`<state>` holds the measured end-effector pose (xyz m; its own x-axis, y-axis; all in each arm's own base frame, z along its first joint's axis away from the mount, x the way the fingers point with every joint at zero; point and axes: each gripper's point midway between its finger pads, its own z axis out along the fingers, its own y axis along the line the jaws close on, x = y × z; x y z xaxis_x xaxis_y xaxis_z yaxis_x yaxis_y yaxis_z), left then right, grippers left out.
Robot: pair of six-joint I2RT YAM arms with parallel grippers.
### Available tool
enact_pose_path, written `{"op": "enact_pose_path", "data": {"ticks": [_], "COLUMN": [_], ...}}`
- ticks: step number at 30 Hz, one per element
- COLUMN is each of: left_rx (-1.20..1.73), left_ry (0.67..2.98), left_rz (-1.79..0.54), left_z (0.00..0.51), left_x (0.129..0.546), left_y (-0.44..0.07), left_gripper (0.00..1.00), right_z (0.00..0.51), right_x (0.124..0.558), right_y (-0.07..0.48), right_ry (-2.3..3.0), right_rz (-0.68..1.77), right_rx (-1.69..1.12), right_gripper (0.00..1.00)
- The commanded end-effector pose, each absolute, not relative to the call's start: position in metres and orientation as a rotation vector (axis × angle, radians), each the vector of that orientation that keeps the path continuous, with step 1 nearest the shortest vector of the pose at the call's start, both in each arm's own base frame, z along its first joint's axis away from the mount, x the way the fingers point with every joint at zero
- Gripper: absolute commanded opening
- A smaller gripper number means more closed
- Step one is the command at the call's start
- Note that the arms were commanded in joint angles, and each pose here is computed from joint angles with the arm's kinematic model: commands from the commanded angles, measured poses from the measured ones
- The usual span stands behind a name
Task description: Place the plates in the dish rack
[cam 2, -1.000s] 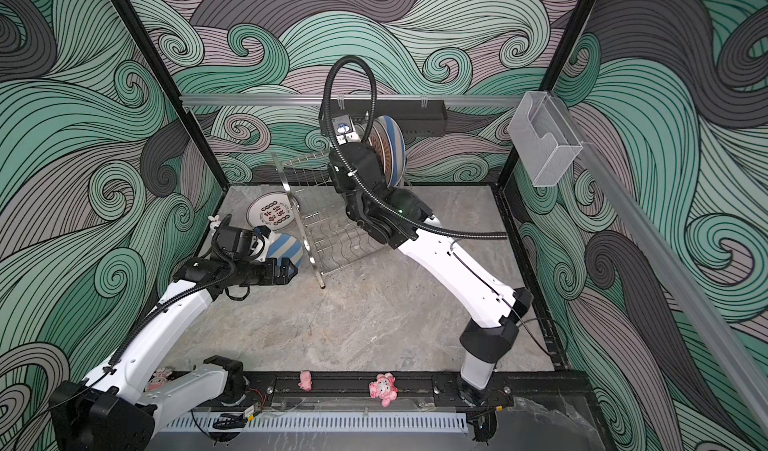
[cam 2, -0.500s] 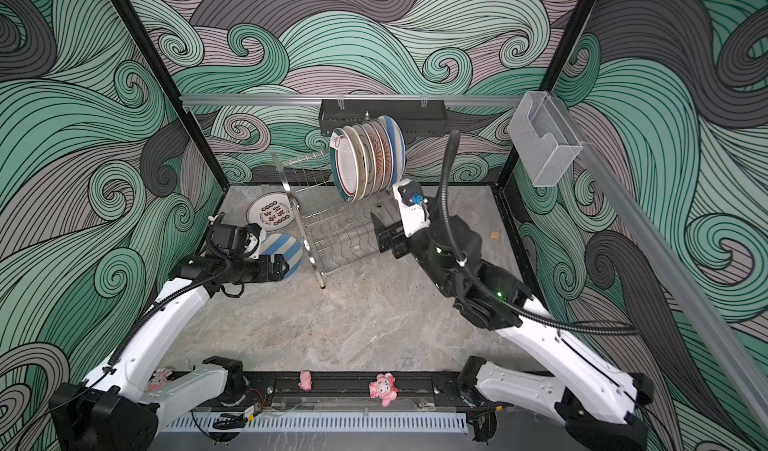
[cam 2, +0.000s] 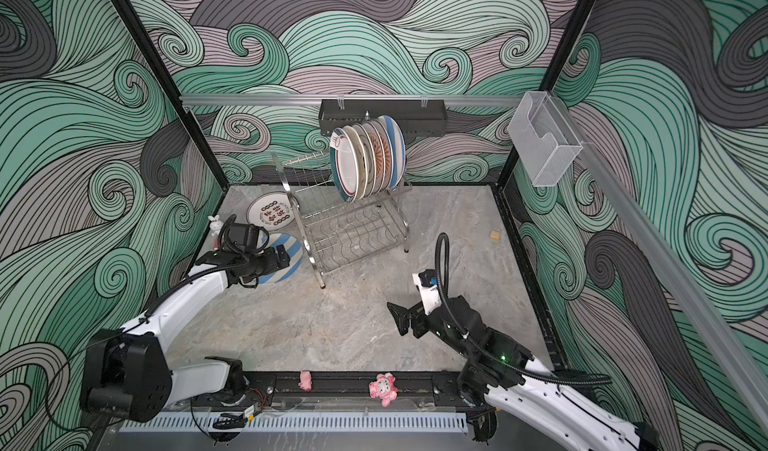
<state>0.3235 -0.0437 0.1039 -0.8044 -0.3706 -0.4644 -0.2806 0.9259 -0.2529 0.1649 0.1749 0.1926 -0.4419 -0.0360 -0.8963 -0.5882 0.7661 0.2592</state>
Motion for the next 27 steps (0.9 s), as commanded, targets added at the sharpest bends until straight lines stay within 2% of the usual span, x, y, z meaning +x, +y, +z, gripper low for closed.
{"op": "enact_pose_path", "data": {"ticks": [1, 5, 12, 27], "left_rx": [-0.509, -0.505, -0.506, -0.527], "left_ry": [2.523, 2.617, 2.653, 2.716], "left_rz": [-0.173, -0.206, -0.184, -0.236], "left_z": [0.112, 0.087, 0.066, 0.038], "left_x": [0.352, 0.364, 0.374, 0.384], "left_y": [-0.034, -0.044, -0.040, -0.035], "left_gripper": [0.98, 0.98, 0.99, 0.99], "right_z": [0.202, 0.185, 0.155, 0.144], "right_x": [0.157, 0.150, 0.143, 0.142], "right_y": [0.170, 0.162, 0.172, 0.170], "right_ry": [1.894, 1.926, 2.057, 2.127], "right_rz": [0.832, 0.823, 0.841, 0.810], "right_rx": [-0.347, -0.350, -0.397, -0.390], "right_gripper": [1.00, 1.00, 1.00, 1.00]}}
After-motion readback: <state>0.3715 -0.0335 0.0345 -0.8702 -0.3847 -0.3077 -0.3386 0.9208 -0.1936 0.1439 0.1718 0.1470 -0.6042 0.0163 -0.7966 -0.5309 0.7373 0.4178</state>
